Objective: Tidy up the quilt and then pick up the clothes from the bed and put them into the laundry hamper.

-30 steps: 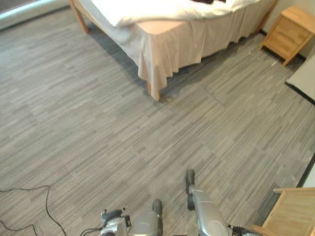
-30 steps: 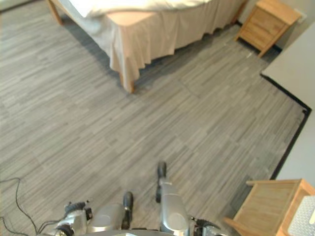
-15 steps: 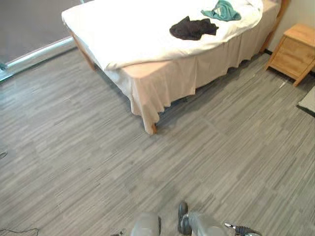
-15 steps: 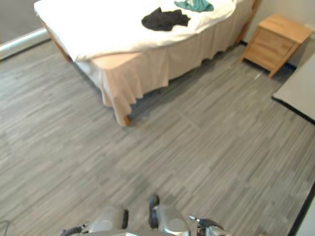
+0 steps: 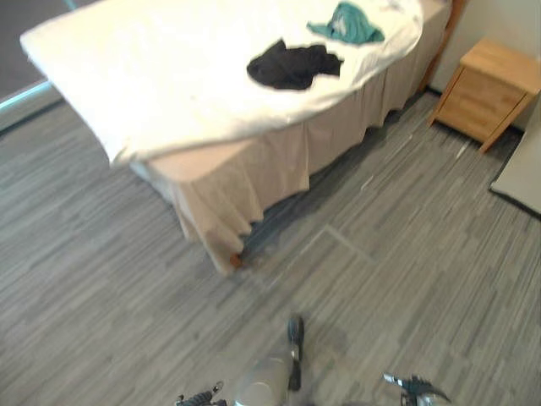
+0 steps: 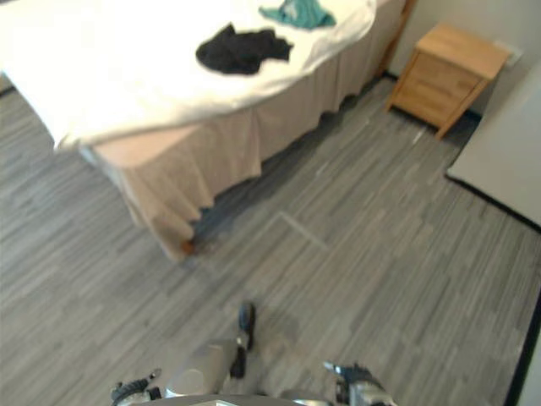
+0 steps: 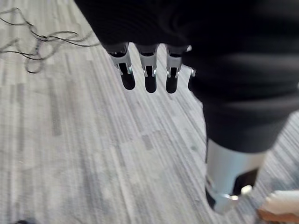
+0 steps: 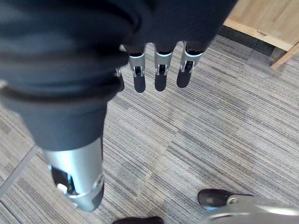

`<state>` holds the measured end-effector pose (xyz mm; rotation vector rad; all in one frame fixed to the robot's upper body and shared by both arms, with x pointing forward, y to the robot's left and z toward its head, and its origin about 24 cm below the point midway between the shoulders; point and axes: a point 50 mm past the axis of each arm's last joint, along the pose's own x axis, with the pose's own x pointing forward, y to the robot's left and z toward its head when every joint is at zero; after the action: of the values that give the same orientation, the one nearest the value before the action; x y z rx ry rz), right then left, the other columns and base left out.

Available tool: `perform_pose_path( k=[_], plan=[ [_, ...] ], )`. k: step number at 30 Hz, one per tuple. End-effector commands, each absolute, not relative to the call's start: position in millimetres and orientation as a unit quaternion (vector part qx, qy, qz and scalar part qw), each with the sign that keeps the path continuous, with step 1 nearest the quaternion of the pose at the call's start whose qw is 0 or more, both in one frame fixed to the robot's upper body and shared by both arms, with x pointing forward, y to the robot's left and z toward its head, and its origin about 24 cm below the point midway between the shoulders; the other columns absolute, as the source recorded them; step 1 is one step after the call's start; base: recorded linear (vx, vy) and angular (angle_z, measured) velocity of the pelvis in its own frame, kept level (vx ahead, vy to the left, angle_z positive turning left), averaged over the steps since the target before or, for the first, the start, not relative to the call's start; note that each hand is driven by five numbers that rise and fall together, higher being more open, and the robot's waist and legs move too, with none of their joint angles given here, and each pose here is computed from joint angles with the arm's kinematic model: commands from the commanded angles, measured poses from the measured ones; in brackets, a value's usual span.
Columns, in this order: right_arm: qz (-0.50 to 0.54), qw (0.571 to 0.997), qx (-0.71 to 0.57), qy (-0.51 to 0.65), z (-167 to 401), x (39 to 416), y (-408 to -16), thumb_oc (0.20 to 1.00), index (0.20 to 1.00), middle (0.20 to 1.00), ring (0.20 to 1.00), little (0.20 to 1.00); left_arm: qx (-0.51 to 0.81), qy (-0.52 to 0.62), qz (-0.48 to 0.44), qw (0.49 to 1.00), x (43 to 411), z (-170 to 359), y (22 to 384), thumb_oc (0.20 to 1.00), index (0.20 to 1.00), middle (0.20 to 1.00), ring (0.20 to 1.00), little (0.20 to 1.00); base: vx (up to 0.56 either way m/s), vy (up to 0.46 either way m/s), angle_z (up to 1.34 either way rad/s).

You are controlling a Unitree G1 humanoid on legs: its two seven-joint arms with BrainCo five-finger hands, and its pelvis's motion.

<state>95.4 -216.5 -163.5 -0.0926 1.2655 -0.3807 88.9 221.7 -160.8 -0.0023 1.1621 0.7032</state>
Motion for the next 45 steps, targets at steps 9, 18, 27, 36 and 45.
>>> perform_pose_path(
  k=[9, 18, 27, 36, 45],
  plan=[
    [-0.186, 0.809, -0.02, 0.557, -160, 105, -213, 1.0, 1.0, 1.0, 1.0, 1.0, 0.064, 0.512, 0.311, 0.798, 104, -154, 230, 1.0, 1.0, 1.0, 1.0, 1.0, 0.42, 0.083, 0.51],
    [-0.184, 0.789, -0.039, 0.585, -163, 95, -216, 1.0, 1.0, 1.0, 1.0, 1.0, 0.073, 0.498, 0.392, 0.77, 99, -150, 237, 1.0, 1.0, 1.0, 1.0, 1.0, 0.49, -0.163, 1.27],
    [-0.203, 0.813, -0.082, 0.539, -149, 119, -244, 1.0, 1.0, 1.0, 1.0, 1.0, 0.089, 0.421, 0.415, 0.801, 117, -138, 240, 1.0, 1.0, 1.0, 1.0, 1.0, 0.31, -0.132, 0.51],
    [-0.208, 0.811, -0.071, 0.543, -149, 119, -238, 1.0, 1.0, 1.0, 1.0, 1.0, -0.029, 0.144, 0.523, 0.839, 202, -59, 243, 1.0, 1.0, 1.0, 1.0, 1.0, 0.03, 0.053, 0.07],
    [-0.226, 0.769, -0.083, 0.593, -158, 87, -246, 1.0, 1.0, 1.0, 1.0, 1.0, -0.031, -0.151, 0.446, 0.882, 258, 97, 257, 1.0, 1.0, 1.0, 1.0, 1.0, 0.02, 0.023, 0.02]
  ],
)
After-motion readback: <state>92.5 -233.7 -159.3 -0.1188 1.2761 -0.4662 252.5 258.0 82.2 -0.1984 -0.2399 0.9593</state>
